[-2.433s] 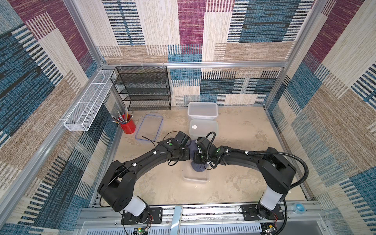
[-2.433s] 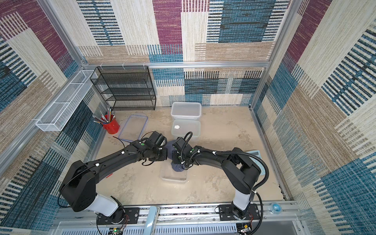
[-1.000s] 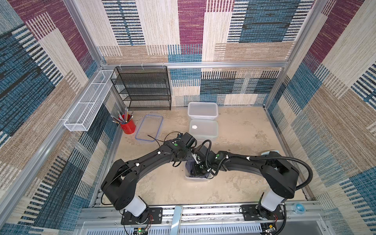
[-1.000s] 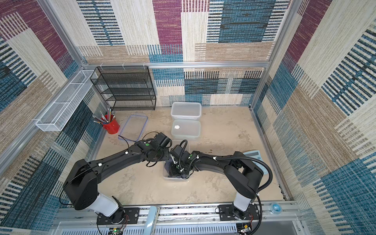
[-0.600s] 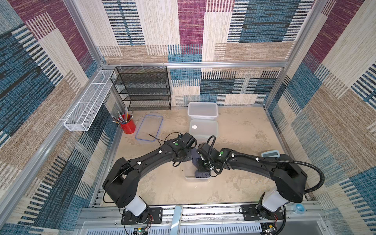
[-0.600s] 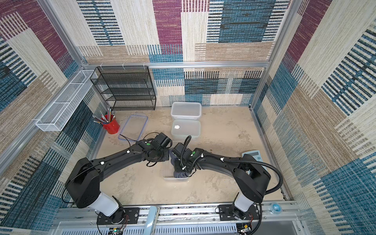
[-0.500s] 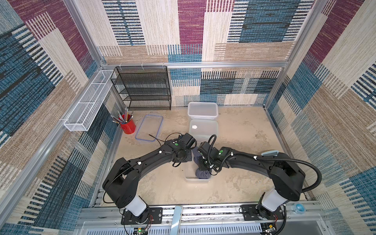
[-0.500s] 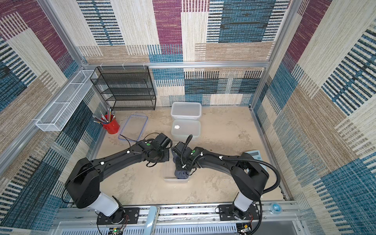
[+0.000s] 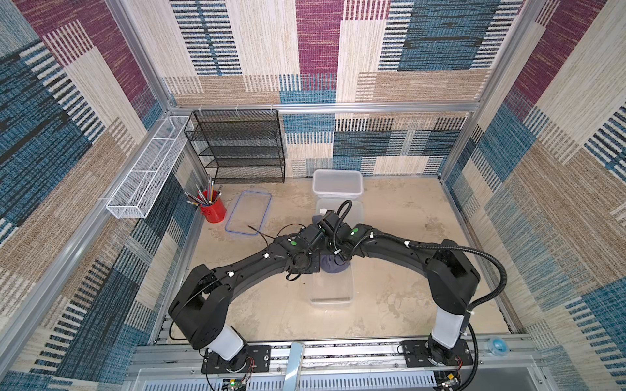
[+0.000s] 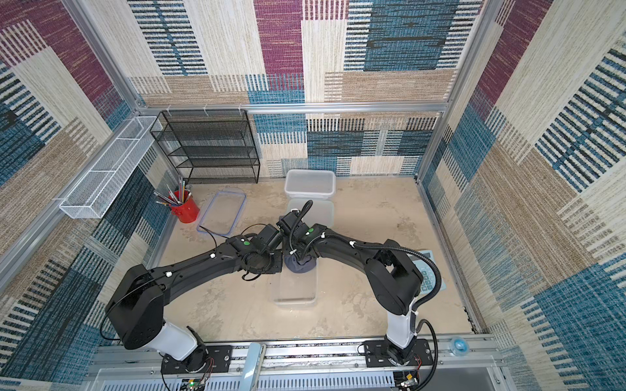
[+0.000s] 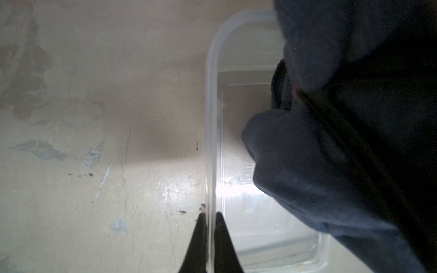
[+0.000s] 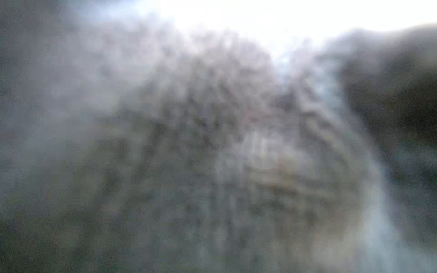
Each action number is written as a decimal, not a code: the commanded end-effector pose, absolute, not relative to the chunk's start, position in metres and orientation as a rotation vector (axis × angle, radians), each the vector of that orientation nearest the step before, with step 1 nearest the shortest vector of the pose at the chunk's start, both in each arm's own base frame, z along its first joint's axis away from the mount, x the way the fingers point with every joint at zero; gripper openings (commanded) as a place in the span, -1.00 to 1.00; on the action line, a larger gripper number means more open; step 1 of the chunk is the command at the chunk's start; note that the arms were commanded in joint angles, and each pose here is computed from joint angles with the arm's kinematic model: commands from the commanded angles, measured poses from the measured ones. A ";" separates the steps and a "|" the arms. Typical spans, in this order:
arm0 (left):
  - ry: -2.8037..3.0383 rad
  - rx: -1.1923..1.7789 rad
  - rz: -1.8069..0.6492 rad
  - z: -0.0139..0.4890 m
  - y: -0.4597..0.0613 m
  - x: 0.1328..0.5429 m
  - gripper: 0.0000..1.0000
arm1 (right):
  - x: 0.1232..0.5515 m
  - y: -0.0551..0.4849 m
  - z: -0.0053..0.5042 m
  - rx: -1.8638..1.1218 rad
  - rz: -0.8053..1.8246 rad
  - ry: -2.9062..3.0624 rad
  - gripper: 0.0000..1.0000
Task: Wipe the insides of the lunch boxes
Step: Wipe the dirt inside the lunch box, then place the cleaning item at the center of the board.
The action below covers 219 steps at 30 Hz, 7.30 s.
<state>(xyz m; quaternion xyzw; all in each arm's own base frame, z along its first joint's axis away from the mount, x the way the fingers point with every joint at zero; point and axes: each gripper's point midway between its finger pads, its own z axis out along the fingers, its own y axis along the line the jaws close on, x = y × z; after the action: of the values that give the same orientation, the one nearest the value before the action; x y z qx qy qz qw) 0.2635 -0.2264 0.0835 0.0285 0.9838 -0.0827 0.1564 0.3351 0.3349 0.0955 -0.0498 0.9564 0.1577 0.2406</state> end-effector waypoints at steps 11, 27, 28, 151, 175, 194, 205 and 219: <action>2.801 0.026 -0.347 0.094 -0.245 0.270 -1.00 | 0.300 0.400 0.106 -0.140 0.884 2.557 -1.00; 2.758 -0.043 -0.223 0.101 -0.235 0.289 -1.00 | 0.244 0.368 0.094 -0.169 0.868 2.660 -1.00; 2.759 -0.043 -0.222 0.101 -0.236 0.290 -1.00 | 0.243 0.365 0.094 -0.166 0.863 2.662 -1.00; 2.812 -0.071 -0.373 0.097 -0.233 0.270 -1.00 | 0.330 0.361 0.098 -0.003 0.878 2.536 -1.00; 2.787 -0.060 -0.240 0.099 -0.220 0.304 -1.00 | 0.208 0.316 0.059 -0.339 0.628 2.860 -1.00; 2.874 -0.007 -0.319 0.084 -0.217 0.271 -1.00 | 0.334 0.302 0.106 -0.264 0.422 2.605 -1.00; 2.864 0.037 -0.243 0.091 -0.210 0.275 -1.00 | 0.362 0.297 0.232 -0.228 0.631 2.315 -1.00; 2.833 0.002 -0.136 0.101 -0.183 0.292 -1.00 | 0.287 0.178 0.266 0.012 0.488 2.257 -0.92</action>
<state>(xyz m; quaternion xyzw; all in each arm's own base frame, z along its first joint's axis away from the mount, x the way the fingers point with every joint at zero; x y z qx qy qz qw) 0.2901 -0.1919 0.0971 -0.0070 0.9869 -0.0633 0.1480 0.2969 0.2009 0.2813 -0.0295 0.8831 0.2204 0.4131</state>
